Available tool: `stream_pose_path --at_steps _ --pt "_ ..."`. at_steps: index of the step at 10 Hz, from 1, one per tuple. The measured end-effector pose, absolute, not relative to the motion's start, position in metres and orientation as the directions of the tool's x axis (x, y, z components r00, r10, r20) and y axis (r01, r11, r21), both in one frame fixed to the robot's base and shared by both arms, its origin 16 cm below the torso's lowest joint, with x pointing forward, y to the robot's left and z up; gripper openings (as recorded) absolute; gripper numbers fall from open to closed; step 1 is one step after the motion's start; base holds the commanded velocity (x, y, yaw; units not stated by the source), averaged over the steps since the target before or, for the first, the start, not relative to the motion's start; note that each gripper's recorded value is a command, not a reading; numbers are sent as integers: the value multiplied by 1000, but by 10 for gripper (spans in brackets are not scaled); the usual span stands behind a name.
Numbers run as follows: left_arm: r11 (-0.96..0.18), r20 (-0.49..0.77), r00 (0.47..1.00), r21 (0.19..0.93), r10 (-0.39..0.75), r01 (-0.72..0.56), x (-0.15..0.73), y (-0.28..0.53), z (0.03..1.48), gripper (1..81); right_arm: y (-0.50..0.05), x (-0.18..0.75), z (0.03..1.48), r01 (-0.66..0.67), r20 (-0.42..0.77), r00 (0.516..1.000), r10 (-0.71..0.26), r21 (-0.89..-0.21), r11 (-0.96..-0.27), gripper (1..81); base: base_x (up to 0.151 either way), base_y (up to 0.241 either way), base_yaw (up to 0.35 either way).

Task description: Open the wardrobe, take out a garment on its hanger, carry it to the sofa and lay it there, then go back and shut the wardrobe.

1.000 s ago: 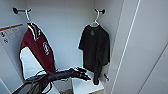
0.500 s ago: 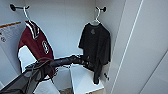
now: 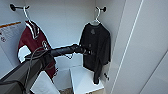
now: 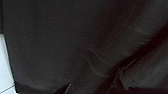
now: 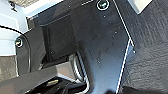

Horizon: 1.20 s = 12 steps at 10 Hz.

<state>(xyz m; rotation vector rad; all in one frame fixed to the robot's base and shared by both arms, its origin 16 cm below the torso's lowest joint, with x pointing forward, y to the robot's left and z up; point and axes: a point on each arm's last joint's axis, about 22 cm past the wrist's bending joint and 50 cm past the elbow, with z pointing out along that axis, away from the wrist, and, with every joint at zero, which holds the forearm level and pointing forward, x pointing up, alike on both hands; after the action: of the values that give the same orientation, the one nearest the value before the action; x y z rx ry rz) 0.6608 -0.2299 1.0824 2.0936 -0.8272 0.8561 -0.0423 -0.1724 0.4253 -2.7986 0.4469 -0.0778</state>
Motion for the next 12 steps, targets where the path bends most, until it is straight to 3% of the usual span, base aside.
stream_pose_path --at_steps 6,9,12 --pt "-582 802 593 449 -73 -678 707 -231 1192 811 -173 -42 425 -322 -2 941 -337 -306 -896 811 0 0 0" --pt "-557 788 611 543 79 -628 723 -223 1251 811 -169 -41 426 -330 -5 938 -345 -310 -892 811 0 0 0" --pt "-511 781 602 590 166 -625 724 -223 1303 811 -168 -41 426 -333 -6 937 -349 -311 -890 811 0 0 0"
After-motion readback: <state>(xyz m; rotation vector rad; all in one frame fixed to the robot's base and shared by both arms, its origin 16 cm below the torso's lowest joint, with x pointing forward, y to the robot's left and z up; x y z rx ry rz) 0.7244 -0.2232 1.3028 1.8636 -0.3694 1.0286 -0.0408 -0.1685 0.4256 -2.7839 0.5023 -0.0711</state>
